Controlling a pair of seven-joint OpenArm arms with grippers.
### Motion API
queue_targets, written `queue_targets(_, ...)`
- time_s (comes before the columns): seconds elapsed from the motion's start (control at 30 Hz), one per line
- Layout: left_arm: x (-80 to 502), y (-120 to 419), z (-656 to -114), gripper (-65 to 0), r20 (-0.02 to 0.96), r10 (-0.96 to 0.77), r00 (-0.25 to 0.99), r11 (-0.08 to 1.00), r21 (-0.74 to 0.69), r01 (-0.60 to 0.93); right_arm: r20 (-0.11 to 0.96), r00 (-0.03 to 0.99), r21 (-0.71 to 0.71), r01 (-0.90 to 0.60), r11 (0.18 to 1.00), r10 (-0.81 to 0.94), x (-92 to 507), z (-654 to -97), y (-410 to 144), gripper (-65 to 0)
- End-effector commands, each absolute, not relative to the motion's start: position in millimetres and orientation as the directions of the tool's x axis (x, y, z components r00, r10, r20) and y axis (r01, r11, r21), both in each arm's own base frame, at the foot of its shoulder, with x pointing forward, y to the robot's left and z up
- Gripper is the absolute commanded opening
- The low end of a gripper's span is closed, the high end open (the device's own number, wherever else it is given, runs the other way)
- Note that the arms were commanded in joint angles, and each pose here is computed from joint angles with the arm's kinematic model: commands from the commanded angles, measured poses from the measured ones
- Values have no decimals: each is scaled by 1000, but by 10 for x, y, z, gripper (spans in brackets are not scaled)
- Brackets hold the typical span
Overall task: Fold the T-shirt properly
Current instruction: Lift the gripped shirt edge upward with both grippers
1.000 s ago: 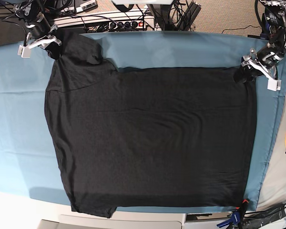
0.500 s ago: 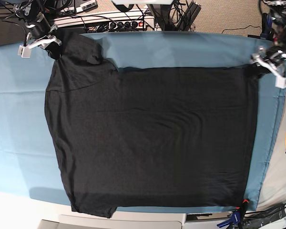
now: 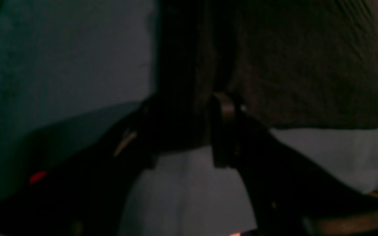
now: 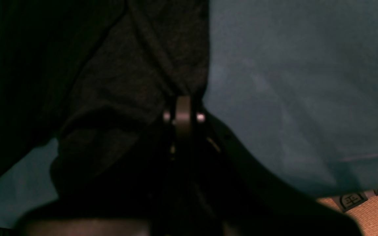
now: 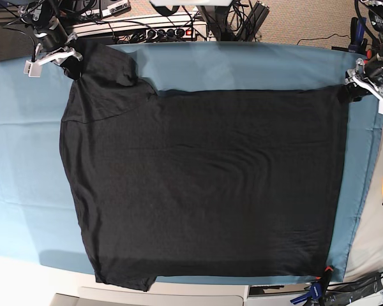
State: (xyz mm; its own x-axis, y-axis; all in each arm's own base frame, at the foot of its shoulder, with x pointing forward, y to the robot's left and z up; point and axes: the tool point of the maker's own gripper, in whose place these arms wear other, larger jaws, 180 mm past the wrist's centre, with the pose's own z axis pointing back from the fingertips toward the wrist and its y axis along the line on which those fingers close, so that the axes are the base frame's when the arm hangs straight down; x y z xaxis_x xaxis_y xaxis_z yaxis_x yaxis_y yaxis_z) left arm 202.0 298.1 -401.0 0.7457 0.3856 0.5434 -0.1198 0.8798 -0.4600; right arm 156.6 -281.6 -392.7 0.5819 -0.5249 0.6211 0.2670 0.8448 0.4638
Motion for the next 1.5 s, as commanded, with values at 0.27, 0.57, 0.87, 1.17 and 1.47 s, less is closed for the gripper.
queue_targets(0.27, 1929, 2765, -4084, -405, 495, 369, 787, 860, -502, -88, 611, 606, 436, 278, 856, -508, 1512, -3952, -2854, -650)
queue_targets(0.57, 1942, 2713, -4084, -492, 497, 383, 779, 850, -520, -86, 611, 607, 436, 278, 856, -508, 1511, -3953, -2856, -650)
queue_targets(0.87, 1970, 2778, -4087, -650, 519, 375, 768, 866, -491, -92, 617, 600, 436, 278, 856, -509, 1521, -3942, -2862, -650)
queue_targets(1.17, 2028, 2856, -3946, -650, 550, 322, 771, 891, -451, -50, 673, 597, 446, 143, 884, -436, 1617, -3760, -2706, -650)
queue_targets(1.47, 1848, 2801, -3860, -650, 552, 256, 794, 910, -414, -7, 765, 581, 335, 9, 942, -278, 1709, -3343, -2559, -650)
